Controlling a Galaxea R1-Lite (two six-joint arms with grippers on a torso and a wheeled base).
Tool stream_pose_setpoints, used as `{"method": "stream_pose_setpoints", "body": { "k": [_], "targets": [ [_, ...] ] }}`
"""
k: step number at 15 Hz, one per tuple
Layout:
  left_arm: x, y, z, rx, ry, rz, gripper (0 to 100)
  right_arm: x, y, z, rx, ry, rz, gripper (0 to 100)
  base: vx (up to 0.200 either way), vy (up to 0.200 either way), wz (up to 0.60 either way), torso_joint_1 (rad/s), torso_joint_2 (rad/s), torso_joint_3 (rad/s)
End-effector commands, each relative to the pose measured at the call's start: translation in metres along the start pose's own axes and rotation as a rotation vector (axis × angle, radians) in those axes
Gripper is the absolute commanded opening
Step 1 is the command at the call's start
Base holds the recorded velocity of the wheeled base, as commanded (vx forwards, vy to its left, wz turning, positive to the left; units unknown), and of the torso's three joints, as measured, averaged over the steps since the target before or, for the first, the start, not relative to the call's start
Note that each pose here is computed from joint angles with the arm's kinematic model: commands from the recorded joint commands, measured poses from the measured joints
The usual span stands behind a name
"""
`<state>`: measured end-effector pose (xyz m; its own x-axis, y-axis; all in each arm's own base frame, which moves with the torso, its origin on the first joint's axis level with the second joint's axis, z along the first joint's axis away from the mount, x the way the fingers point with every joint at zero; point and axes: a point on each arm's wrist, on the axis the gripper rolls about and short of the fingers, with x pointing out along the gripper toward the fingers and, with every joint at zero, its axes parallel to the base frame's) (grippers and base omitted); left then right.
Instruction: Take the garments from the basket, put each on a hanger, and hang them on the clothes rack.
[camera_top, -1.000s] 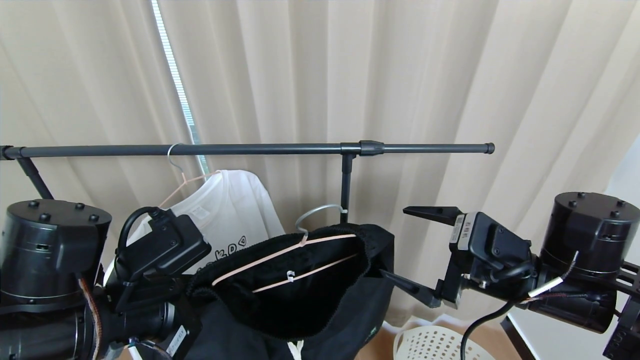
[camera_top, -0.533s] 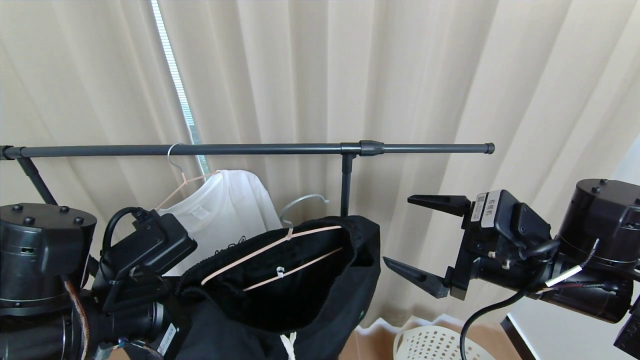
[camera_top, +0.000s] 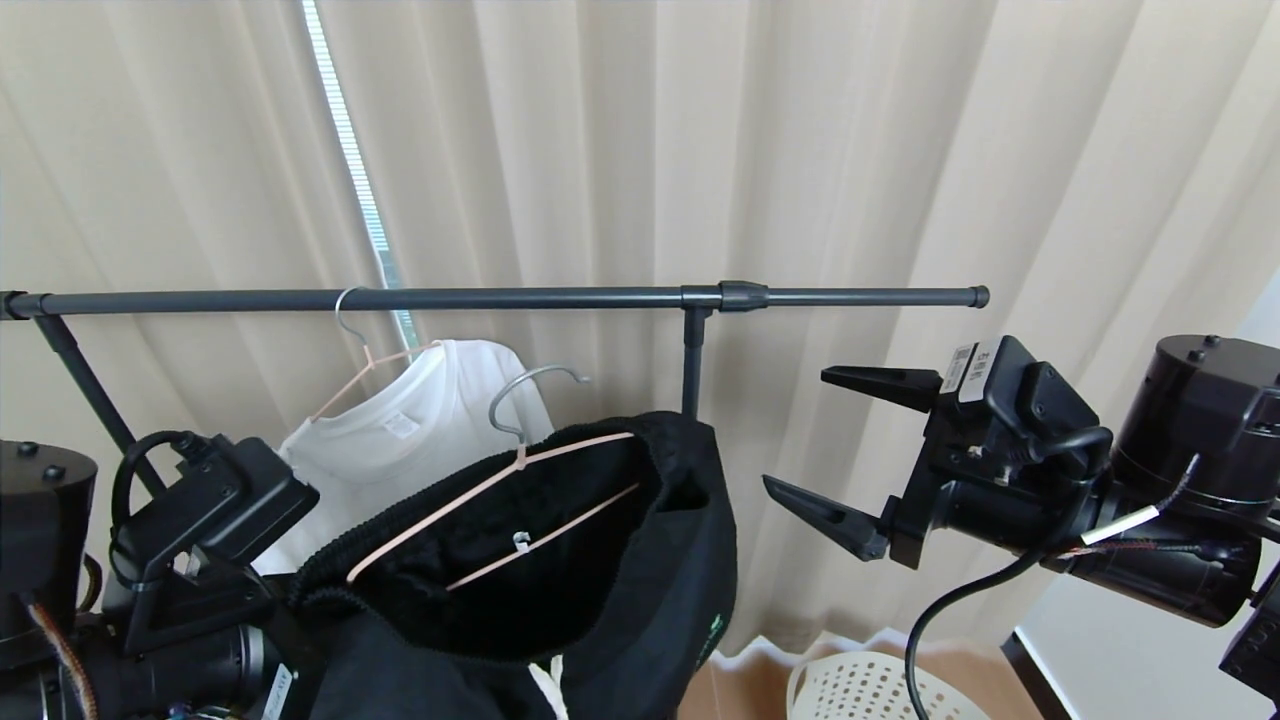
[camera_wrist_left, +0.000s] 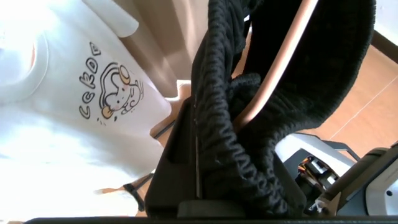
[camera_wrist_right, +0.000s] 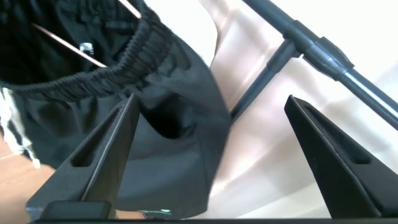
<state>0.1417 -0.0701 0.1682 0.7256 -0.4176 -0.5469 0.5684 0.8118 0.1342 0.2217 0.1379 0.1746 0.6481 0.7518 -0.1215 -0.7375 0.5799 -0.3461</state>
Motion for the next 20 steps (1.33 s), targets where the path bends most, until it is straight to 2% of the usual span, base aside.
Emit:
{"method": "stream_pose_setpoints", "body": {
  "k": [1,5,6,9,14,20],
  "targets": [
    [-0.004,0.006,-0.005,-0.025,0.002,0.039,0,0.002,-0.001,0.0,-0.001,0.0,-0.001,100,0.0,0.0,0.0,0.0,0.0,0.0],
    [0.001,0.024,-0.004,-0.119,0.028,0.12,0,0.004,-0.001,-0.003,0.002,0.02,-0.026,100,0.0,0.0,0.0,0.0,0.0,0.0],
    [0.003,0.025,-0.003,-0.124,0.031,0.123,0,0.004,-0.001,-0.003,0.002,0.02,-0.026,100,0.0,0.0,0.0,0.0,0.0,0.0],
    [0.024,0.034,0.013,-0.232,0.044,0.121,0,0.004,-0.001,-0.002,0.001,0.02,-0.028,100,0.0,0.0,0.0,0.0,0.0,0.0],
    [0.059,0.045,0.033,-0.347,0.069,0.112,0,0.004,-0.001,-0.002,0.001,0.019,-0.03,100,0.0,0.0,0.0,0.0,0.0,0.0],
    [0.089,0.054,0.043,-0.443,0.096,0.112,0,0.004,-0.002,-0.001,0.0,0.016,-0.031,100,0.0,0.0,0.0,0.0,0.0,0.0]
  ]
}}
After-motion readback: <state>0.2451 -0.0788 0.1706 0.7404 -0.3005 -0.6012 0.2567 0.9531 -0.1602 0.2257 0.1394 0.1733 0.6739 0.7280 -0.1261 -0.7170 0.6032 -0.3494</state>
